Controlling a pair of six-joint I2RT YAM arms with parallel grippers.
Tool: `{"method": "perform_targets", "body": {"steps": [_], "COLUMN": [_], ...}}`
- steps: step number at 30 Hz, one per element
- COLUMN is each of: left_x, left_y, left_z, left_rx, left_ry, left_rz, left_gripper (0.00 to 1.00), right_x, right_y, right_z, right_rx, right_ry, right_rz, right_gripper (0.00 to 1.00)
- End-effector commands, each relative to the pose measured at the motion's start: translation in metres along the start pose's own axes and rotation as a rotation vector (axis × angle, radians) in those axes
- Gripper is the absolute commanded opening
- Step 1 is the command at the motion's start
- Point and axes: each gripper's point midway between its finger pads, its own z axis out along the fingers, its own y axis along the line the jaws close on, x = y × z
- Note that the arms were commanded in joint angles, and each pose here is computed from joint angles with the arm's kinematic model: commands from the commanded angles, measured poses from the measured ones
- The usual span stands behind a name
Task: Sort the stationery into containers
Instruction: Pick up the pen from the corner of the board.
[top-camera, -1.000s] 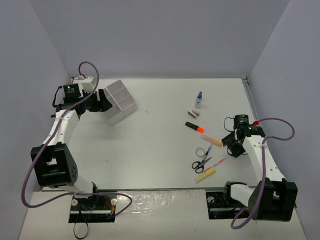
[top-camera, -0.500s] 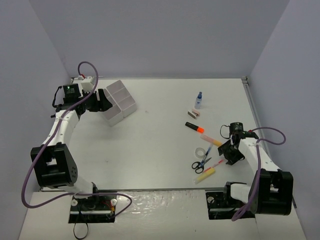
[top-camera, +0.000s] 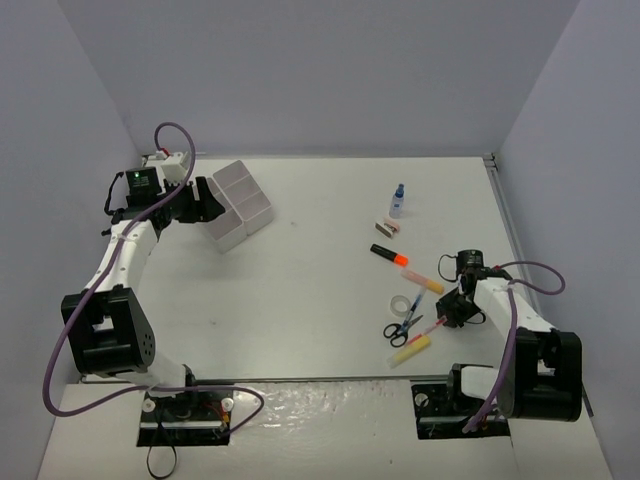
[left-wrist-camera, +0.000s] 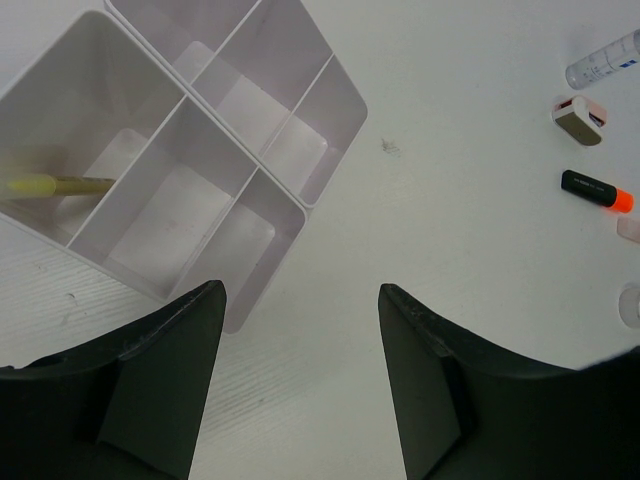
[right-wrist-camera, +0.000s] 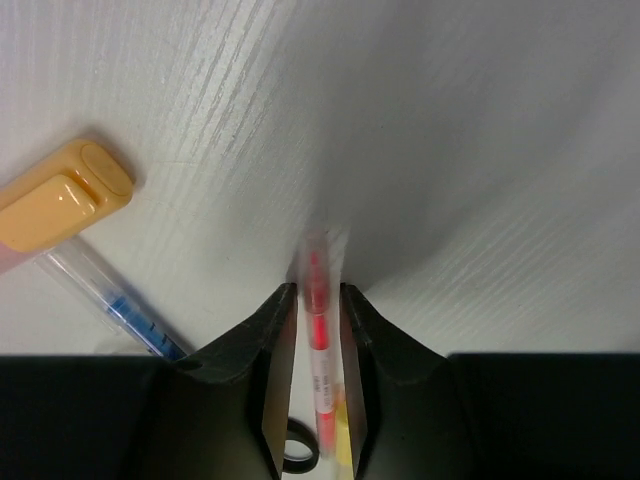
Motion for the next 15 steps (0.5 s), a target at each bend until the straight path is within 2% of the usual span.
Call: {"method": "perform_targets", "body": {"steps": [1, 5, 13, 15], "left_x": [-0.044, -0.043, -0.041, -0.042], "left_y": [-0.017, -0.018, -0.019, -0.019], "left_z": [-0.013, -0.014, -0.014, -0.014], "left_rx": [0.027, 0.027, 0.033, 0.035], "left_ry": [-0.12, -0.118, -0.111, -0.112], "left_rz": [0.077, 0.08, 0.075, 0.074], "left_gripper": [0.59, 0.59, 0.59, 0.59], "right_x": [0.006, 0.004, -0.02, -0.031], "right_y": [-0.007, 0.002, 0.03, 0.04], "right_z": [0.012, 0.01, -0.019, -0.036], "right_rx": [0.023, -0.025, -0.161, -0.218], "right_ry": [0.002, 0.002, -0.09, -0.138], "right_rz": [0.031, 0.041, 0.027, -0.022], "right_gripper": [0.08, 0.0, 0.0, 0.0]}}
